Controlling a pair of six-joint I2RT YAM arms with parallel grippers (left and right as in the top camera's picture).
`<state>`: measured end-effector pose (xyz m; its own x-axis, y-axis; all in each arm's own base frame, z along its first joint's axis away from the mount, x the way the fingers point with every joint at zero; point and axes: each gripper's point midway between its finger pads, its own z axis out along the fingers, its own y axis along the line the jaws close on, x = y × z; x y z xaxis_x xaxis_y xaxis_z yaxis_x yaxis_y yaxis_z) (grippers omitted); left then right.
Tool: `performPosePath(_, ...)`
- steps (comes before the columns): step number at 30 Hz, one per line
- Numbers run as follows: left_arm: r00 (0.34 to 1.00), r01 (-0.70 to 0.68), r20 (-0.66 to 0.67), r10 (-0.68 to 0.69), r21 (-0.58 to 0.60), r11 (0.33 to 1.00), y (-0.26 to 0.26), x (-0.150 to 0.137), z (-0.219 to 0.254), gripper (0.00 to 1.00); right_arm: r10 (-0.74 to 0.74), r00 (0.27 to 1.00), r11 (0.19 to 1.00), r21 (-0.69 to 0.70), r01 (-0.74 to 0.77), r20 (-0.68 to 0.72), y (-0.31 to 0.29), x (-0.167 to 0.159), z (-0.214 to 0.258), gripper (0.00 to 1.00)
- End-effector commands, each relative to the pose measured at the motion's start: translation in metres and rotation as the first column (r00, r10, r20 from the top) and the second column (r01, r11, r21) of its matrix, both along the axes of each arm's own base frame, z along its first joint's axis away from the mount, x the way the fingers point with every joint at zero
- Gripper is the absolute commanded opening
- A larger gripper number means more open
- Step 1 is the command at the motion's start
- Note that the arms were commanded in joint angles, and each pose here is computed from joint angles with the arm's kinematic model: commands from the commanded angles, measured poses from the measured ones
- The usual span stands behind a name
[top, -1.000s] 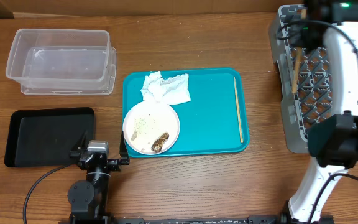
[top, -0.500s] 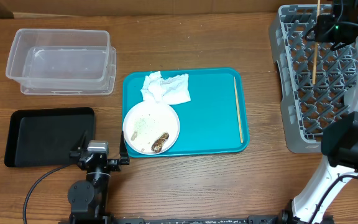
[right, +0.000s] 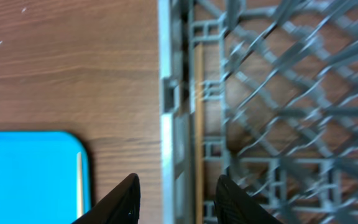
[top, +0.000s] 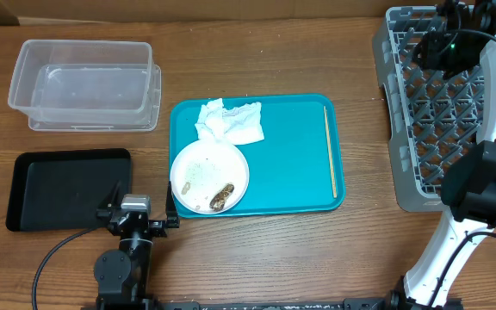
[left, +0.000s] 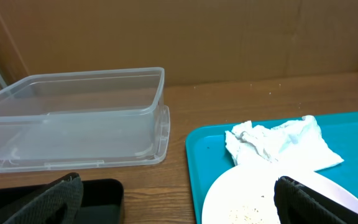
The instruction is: Sort waste into correct bins and load items into the dishwasher
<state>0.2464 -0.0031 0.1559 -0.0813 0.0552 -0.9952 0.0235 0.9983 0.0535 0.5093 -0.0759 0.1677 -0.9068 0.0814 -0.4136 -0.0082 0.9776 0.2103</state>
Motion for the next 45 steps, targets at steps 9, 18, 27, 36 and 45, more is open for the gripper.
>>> performPosePath(9,1.000,-0.004,0.004,0.004,0.008,1.000,0.001,0.000,0.000,1.00,0.172,0.985,0.919,0.363,-0.152,-0.024,0.105,-0.055,0.064,0.68)
performPosePath(18,1.000,-0.004,0.004,0.004,0.008,1.000,0.001,0.000,0.000,1.00,0.200,0.932,0.972,0.183,-0.150,-0.301,0.166,-0.091,-0.005,1.00)
performPosePath(27,1.000,-0.004,0.004,0.004,0.009,1.000,0.001,0.000,0.000,1.00,-0.100,0.894,0.988,-0.153,0.035,-0.438,0.180,-0.119,-0.093,0.66)
performPosePath(36,1.000,-0.004,0.004,0.004,0.009,1.000,0.001,0.000,0.000,1.00,-0.084,0.900,0.977,-0.211,-0.009,-0.428,0.205,-0.138,-0.138,0.57)
performPosePath(45,1.000,-0.004,0.004,0.004,0.008,1.000,0.001,0.000,0.000,1.00,-0.100,0.911,0.969,-0.247,-0.002,-0.399,0.198,-0.137,-0.153,0.57)
